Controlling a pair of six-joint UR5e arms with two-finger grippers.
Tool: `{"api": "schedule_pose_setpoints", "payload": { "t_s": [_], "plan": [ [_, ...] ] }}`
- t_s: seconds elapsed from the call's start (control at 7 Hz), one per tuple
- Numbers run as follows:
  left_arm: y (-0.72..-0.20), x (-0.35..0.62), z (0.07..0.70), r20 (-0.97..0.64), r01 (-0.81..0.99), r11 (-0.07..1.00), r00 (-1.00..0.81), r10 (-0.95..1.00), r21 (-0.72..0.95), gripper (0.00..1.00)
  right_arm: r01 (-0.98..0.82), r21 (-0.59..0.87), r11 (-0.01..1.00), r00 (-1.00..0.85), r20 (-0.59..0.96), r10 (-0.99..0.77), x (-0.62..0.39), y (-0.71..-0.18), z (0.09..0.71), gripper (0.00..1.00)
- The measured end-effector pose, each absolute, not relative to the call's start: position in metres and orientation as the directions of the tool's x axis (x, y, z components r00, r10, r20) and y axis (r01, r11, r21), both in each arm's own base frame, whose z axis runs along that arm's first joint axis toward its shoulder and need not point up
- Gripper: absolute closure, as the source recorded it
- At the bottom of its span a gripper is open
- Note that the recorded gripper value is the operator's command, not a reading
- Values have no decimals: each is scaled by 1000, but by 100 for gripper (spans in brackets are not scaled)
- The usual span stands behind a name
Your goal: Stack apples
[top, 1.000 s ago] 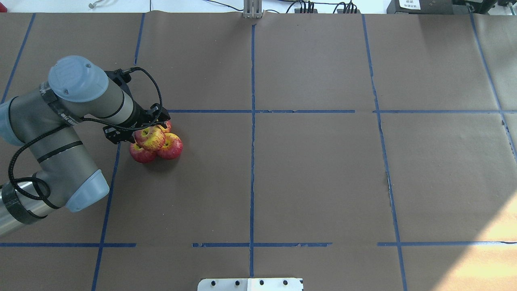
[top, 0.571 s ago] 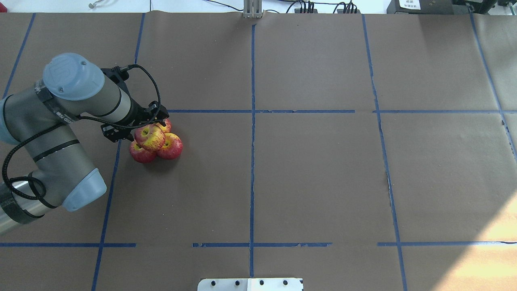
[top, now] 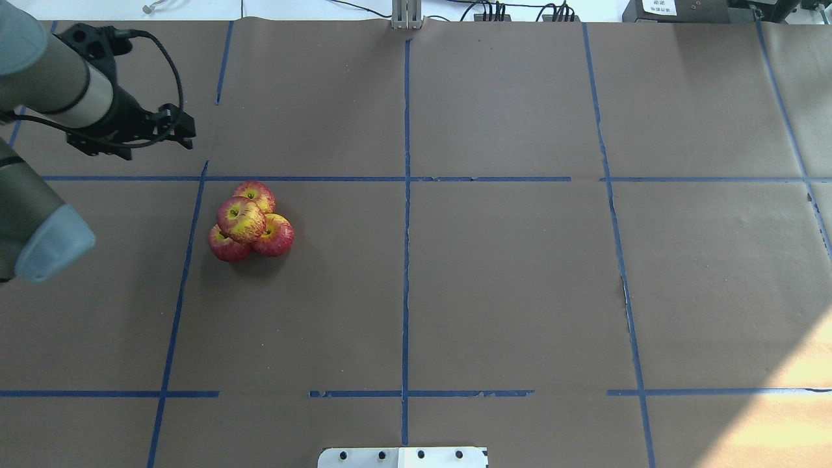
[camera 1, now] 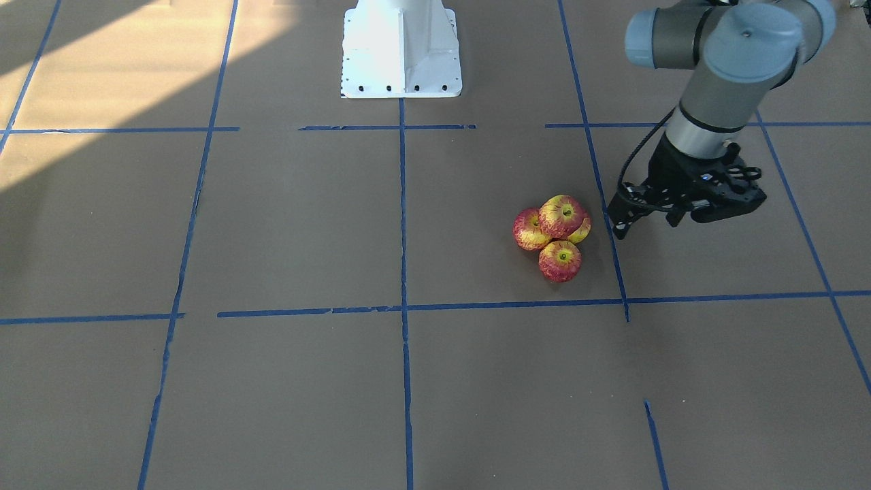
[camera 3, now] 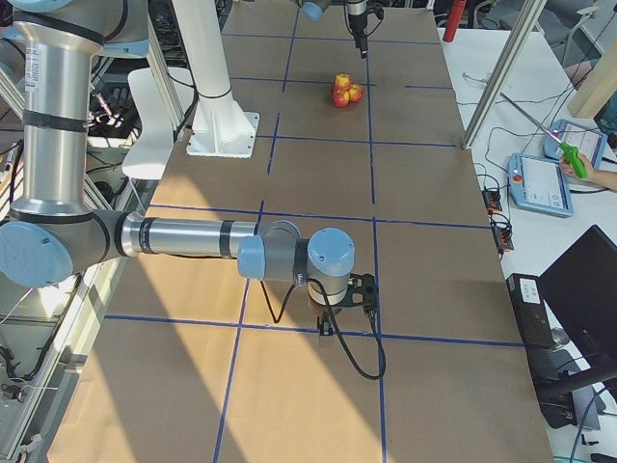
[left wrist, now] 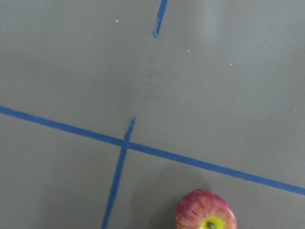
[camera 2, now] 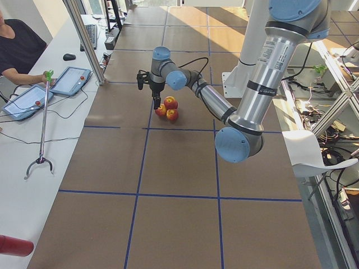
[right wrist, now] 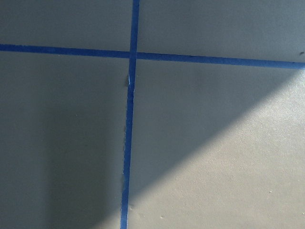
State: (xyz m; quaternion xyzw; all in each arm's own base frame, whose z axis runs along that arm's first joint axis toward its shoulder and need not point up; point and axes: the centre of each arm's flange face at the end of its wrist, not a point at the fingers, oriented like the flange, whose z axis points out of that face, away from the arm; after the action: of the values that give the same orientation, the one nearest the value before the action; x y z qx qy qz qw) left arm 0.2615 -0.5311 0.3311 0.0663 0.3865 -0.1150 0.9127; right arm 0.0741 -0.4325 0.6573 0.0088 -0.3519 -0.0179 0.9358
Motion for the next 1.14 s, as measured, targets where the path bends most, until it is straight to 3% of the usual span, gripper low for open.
{"api": "schedule_pose_setpoints", "payload": {
  "t_s": [0.71, 1.14],
  "plan": [
    [-530, 25, 508, -612, -41, 976, 773, 168, 216, 0, 27, 29, 999, 752, 658, -39, 74, -432, 657, 0],
    [-520, -68, 635, -581, -133, 980, 791, 194, 145, 0, 27, 29, 999, 752, 658, -40, 74, -433, 657, 0]
  ]
}}
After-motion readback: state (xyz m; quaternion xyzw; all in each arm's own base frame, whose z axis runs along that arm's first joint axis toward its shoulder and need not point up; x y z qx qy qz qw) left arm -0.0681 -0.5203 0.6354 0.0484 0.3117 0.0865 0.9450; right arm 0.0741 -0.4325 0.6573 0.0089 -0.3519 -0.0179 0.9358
